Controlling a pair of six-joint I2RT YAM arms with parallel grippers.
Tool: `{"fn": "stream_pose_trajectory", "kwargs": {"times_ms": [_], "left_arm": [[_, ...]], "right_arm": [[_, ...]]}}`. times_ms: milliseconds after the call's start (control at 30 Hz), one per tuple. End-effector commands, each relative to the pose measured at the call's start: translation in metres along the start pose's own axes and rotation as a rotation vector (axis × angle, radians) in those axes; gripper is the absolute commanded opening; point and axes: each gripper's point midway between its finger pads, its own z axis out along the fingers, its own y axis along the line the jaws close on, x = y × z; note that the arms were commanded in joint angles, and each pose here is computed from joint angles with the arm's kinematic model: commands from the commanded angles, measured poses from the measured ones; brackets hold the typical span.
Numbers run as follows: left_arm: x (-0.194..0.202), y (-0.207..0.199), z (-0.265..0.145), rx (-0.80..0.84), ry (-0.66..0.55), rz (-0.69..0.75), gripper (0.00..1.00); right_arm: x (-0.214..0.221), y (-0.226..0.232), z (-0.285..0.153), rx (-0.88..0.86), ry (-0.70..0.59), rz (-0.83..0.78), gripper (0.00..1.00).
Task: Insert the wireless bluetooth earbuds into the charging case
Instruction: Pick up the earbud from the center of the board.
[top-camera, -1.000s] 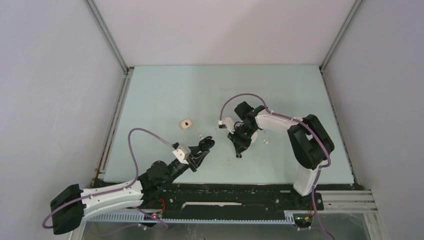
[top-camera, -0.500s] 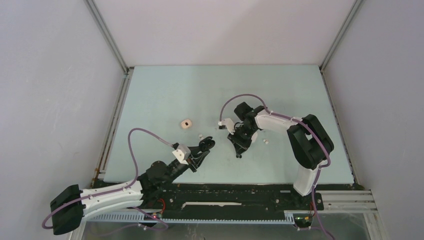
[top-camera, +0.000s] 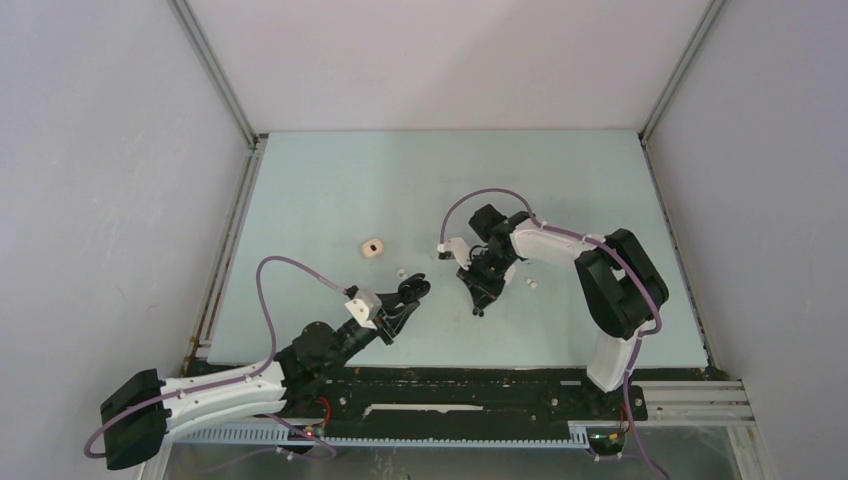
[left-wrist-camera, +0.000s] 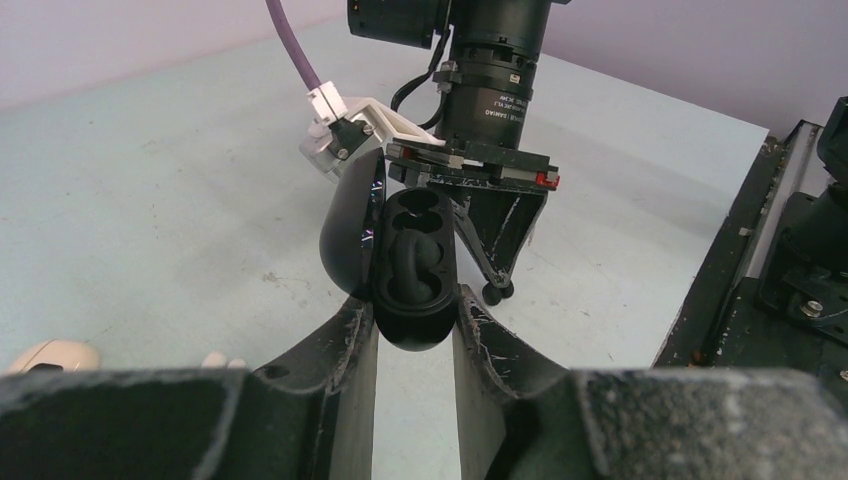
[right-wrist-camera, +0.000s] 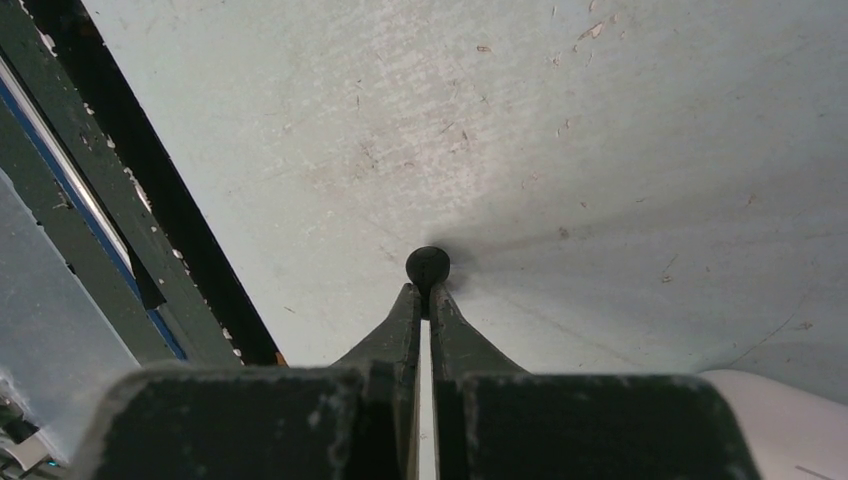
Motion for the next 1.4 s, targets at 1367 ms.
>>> {"fn": "stream_pose_trajectory", "kwargs": {"times_ms": [1367], "left_arm": [[0.041, -0.066, -0.014, 0.404, 0.096, 0.138, 0.00]], "right_arm": [[-0.081, 0.162, -0.067, -0.063, -0.129, -0.670, 0.00]]}}
